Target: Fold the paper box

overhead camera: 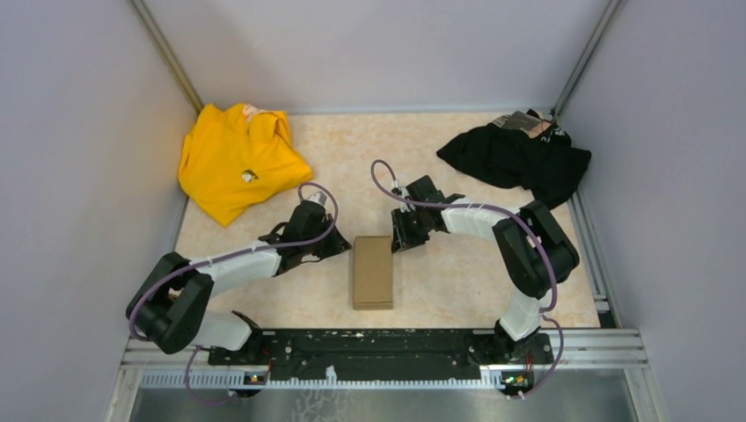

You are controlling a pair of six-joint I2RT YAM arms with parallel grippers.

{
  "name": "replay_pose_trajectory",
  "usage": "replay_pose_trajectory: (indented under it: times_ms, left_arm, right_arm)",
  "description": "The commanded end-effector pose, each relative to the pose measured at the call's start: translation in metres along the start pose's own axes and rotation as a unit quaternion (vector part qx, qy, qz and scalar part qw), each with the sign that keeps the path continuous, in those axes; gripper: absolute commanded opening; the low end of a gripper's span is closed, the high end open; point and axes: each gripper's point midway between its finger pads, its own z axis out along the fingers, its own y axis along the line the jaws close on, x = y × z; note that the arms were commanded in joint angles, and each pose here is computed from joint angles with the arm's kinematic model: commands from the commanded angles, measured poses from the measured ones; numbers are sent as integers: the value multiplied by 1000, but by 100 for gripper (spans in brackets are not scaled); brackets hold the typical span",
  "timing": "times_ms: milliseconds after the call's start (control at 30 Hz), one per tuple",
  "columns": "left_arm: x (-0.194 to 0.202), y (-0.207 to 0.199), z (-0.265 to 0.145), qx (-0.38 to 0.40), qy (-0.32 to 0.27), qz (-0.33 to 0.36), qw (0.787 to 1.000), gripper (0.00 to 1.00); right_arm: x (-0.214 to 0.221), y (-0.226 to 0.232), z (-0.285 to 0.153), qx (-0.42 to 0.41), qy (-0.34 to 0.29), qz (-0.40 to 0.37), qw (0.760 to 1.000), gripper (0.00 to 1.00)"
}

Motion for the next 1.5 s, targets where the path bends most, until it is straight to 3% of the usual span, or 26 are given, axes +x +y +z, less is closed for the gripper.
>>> replay_pose_trajectory:
  times_ms: [0, 400, 867, 1033, 1200, 1333, 1467]
  left_arm:
    - [6, 8, -9, -8, 2, -2, 1000, 0]
    - [-5, 16, 13, -18, 3, -3, 1000, 1]
    - [1, -24, 48, 36, 41, -1, 999, 0]
    - [-1, -6, 33, 10, 30, 6, 999, 0]
    - [-1, 22, 7, -19, 23, 0, 1000, 7]
    - [1, 29, -14, -24, 10, -2, 1000, 16]
    - [27, 28, -35, -5, 44, -21, 999, 16]
  right_arm:
    - [-17, -24, 0, 47, -22, 1, 999, 28]
    - [-22, -28, 0, 61, -20, -2, 998, 29]
    - [-22, -10, 14, 37, -8, -9, 999, 28]
    - [-23, -35, 0, 52, -28, 28, 998, 29]
    - [-8, -68, -22, 95, -36, 42, 994, 34]
    - [10, -67, -27, 90, -34, 45, 994, 36]
    - [40, -58, -33, 78, -26, 44, 996, 33]
